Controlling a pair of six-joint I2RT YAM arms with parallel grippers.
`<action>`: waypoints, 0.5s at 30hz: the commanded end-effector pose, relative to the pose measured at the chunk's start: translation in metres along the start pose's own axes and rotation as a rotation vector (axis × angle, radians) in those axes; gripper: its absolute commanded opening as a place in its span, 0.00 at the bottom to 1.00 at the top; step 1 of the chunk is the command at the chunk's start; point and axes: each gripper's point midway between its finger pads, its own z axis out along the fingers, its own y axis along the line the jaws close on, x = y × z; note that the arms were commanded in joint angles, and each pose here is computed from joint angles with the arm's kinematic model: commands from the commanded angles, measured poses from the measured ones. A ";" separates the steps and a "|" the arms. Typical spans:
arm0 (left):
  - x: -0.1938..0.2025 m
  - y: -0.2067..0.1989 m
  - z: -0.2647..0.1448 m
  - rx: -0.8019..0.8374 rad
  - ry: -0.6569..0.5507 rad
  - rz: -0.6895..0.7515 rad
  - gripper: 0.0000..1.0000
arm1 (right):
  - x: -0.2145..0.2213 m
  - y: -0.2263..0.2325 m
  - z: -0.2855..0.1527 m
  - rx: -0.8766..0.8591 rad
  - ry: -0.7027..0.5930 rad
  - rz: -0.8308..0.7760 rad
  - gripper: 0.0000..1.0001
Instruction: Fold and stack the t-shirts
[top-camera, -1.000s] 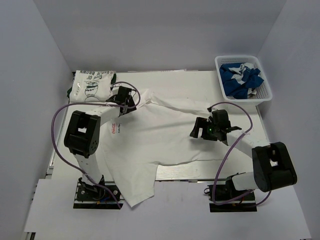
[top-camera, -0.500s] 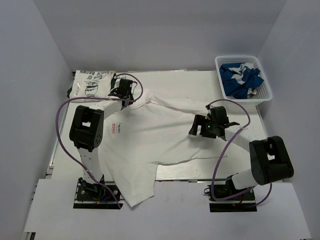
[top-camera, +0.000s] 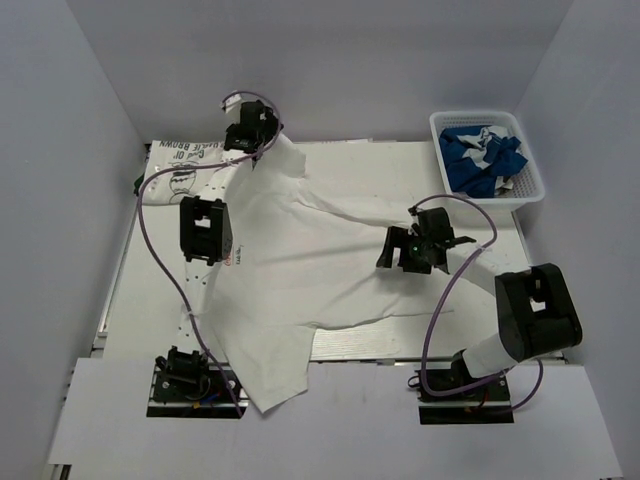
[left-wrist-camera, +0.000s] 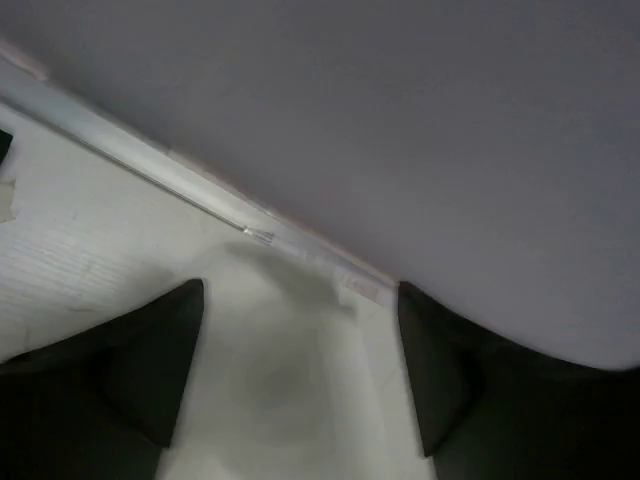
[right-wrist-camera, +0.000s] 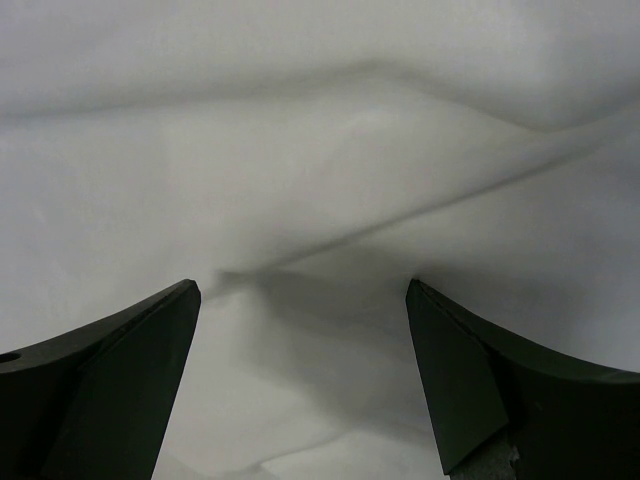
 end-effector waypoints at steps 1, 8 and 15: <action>0.017 0.033 0.010 -0.038 0.078 -0.161 1.00 | 0.059 -0.039 0.002 0.163 0.212 0.013 0.90; -0.025 0.006 -0.032 0.087 0.016 -0.083 1.00 | 0.028 -0.035 -0.017 0.180 0.072 -0.047 0.90; -0.052 0.017 -0.103 0.034 -0.022 0.049 1.00 | -0.020 -0.032 -0.039 0.242 -0.079 -0.098 0.90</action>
